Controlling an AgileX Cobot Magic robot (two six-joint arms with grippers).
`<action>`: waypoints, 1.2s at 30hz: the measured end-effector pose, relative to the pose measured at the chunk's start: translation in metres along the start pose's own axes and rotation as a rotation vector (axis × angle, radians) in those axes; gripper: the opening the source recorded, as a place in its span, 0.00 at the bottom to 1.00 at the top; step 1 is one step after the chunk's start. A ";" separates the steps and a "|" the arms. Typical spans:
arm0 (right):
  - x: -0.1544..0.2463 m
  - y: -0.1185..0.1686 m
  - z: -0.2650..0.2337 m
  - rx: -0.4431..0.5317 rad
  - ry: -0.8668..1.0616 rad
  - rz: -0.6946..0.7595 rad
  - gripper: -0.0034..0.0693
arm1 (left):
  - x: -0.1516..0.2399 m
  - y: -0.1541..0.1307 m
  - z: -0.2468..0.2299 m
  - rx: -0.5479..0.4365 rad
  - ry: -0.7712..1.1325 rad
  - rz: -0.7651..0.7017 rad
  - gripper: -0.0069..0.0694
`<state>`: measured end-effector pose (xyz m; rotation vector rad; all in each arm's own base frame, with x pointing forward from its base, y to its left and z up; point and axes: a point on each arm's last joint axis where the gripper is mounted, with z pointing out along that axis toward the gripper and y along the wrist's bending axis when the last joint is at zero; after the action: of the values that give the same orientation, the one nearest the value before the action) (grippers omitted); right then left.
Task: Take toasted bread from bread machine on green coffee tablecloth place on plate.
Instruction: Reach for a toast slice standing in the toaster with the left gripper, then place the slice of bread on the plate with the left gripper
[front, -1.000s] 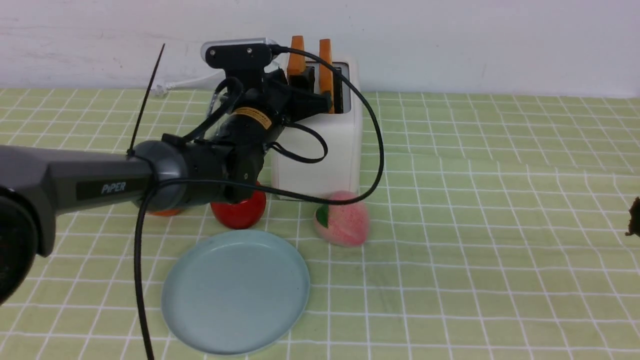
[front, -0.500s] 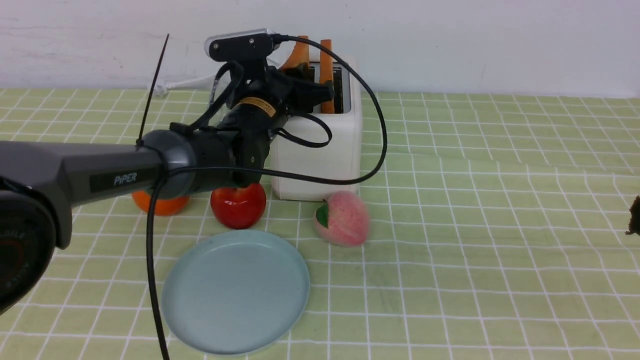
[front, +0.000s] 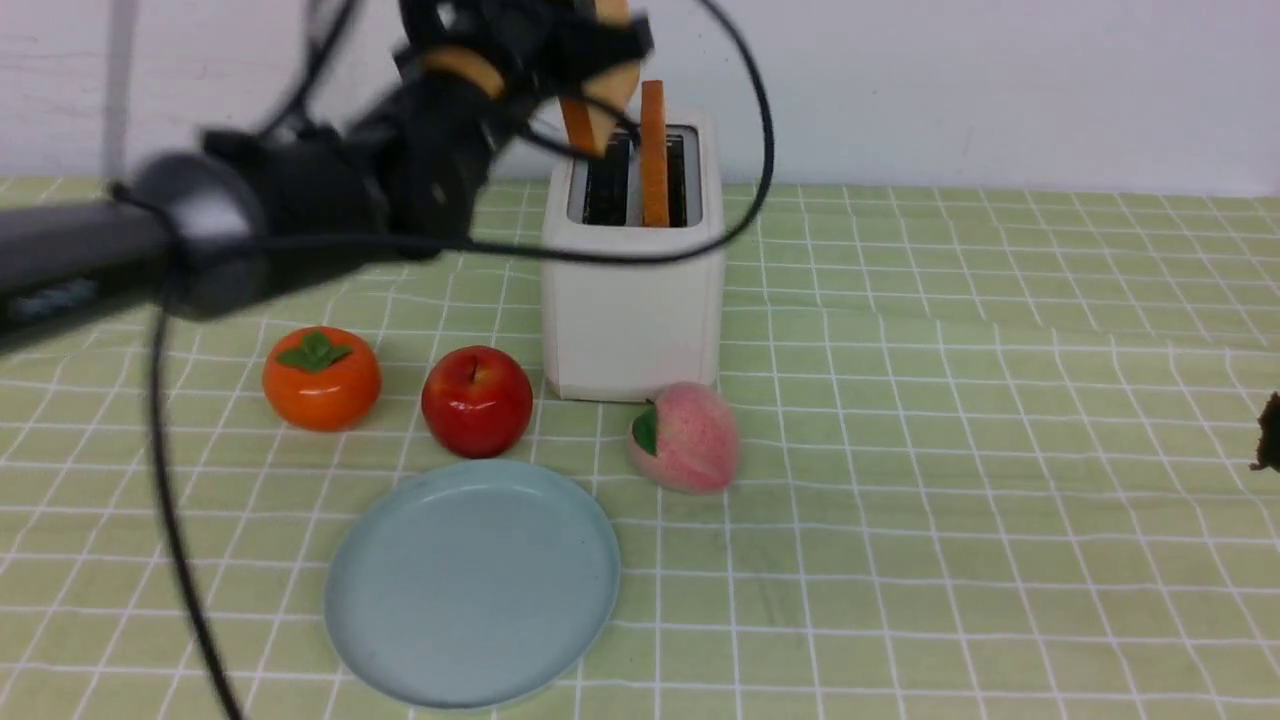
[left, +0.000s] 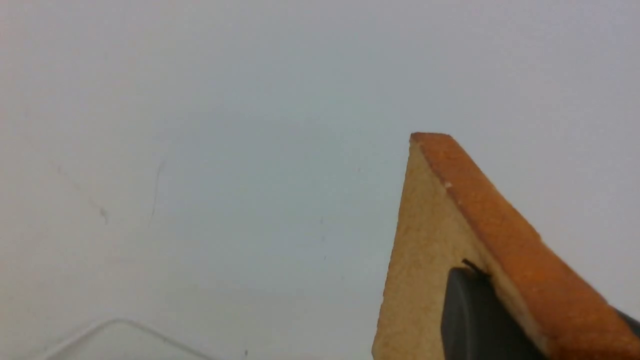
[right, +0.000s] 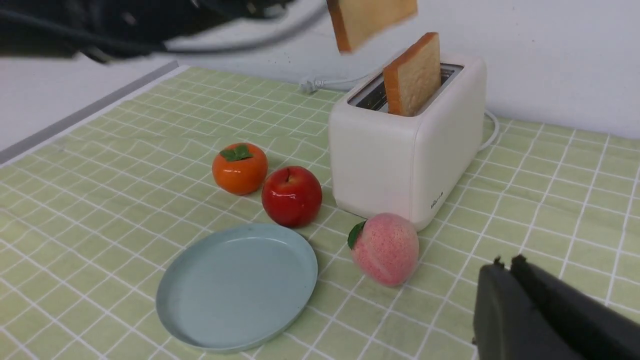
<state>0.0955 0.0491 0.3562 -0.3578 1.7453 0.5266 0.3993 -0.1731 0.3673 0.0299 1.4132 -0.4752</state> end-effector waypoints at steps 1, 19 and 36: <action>0.000 0.000 0.000 0.000 0.000 0.000 0.07 | 0.000 0.000 0.000 0.000 0.000 0.000 0.23; 0.009 0.009 -0.001 -0.102 0.104 0.001 0.07 | -0.036 0.010 -0.163 0.000 0.691 -0.080 0.23; 0.017 0.016 -0.003 -0.177 0.194 0.019 0.07 | 0.092 0.039 -0.162 -0.032 0.941 -0.288 0.23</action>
<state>0.0807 0.0618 0.3425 -0.5324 1.8948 0.6816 0.2673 -0.1164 0.2420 0.0244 2.3664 -0.7227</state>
